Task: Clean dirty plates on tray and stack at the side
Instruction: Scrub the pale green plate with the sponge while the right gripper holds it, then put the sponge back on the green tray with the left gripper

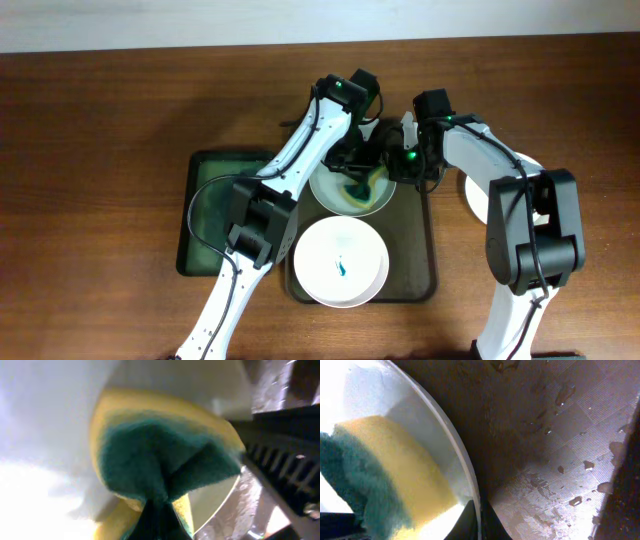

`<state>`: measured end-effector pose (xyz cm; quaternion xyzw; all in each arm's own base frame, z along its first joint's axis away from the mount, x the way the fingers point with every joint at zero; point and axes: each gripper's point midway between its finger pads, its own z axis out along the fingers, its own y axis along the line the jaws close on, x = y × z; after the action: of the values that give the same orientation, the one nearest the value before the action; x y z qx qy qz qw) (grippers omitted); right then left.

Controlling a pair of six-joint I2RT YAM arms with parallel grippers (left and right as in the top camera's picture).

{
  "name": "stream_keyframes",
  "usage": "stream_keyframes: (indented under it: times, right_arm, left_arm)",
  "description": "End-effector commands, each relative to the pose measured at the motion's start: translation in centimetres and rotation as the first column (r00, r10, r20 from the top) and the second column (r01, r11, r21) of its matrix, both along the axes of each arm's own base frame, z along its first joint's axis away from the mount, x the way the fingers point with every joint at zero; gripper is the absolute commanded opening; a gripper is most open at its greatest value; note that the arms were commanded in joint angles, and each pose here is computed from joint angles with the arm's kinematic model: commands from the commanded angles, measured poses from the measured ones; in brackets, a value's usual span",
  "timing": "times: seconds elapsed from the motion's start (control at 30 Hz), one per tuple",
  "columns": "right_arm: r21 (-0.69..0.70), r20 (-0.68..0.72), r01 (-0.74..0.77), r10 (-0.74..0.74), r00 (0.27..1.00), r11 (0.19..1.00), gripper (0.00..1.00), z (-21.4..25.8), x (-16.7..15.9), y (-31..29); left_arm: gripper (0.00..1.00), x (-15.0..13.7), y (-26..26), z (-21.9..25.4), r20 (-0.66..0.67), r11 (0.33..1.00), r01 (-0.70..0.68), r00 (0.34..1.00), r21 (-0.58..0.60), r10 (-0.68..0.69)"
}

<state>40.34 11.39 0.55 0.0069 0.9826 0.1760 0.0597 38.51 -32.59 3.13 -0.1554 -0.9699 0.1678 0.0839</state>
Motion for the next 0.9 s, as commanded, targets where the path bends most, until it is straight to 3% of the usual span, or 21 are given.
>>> stream_keyframes:
  times: [0.0, 0.1, 0.3, 0.47, 0.53, 0.6, 0.63, 0.7, 0.8, 0.87]
  right_arm:
    - [-0.029, -0.016, 0.003, -0.003, 1.000, 1.000, 0.04, -0.8, -0.2, -0.2]
    - [-0.029, -0.019, 0.002, -0.003, 1.000, 1.000, 0.04, -0.8, -0.2, -0.2]
    - [-0.029, -0.020, 0.003, -0.003, 1.000, 1.000, 0.04, -0.8, -0.3, -0.2]
    - [-0.030, -0.024, 0.002, -0.003, 1.000, 1.000, 0.04, -0.9, -0.4, -0.2]
    - [-0.034, -0.045, 0.000, -0.002, 0.999, 0.999, 0.05, -0.9, -0.9, -0.3]
    - [-0.034, -0.026, -0.022, 0.021, 0.999, 0.999, 0.10, -0.9, -0.6, -0.2]
    - [-0.035, -0.002, -0.043, 0.043, 0.999, 0.998, 0.16, -0.8, -0.2, -0.2]
    - [-0.036, -0.004, -0.051, 0.051, 0.999, 0.998, 0.04, -0.8, -0.3, -0.2]
    - [-0.038, -0.032, -0.052, 0.050, 0.998, 0.998, 0.04, -0.9, -1.0, -0.3]
    - [-0.038, -0.031, -0.051, 0.050, 0.998, 0.998, 0.04, -0.9, -0.9, -0.3]
  left_arm:
    - [0.00, 3.2, 6.2, -2.4, 0.148, 0.951, -0.064, 0.989, 0.304, 0.019]
    - [0.00, 6.1, 11.4, -2.1, 0.264, 0.866, -0.204, 0.960, 0.456, 0.087]
    - [0.00, 6.6, 13.1, 0.6, 0.288, 0.856, -0.257, 0.948, 0.448, 0.134]
    - [0.00, 5.6, 14.2, 10.5, 0.393, 0.878, -0.305, 0.907, 0.370, 0.150]
    - [0.00, 4.9, 18.2, 15.4, 0.484, 0.819, -0.370, 0.865, 0.438, 0.131]
    - [0.00, 5.0, 19.5, 16.4, 0.504, 0.805, -0.388, 0.853, 0.448, 0.131]
    - [0.00, 5.2, 20.5, 16.4, 0.502, 0.798, -0.404, 0.852, 0.448, 0.149]
    - [0.00, 4.6, 21.9, 14.3, 0.414, 0.808, -0.374, 0.892, 0.456, 0.180]
    - [0.00, 1.5, 25.3, 9.0, 0.200, 0.776, -0.319, 0.948, 0.545, 0.249]
    - [0.00, 0.5, 26.5, 6.9, 0.138, 0.764, -0.305, 0.951, 0.568, 0.277]
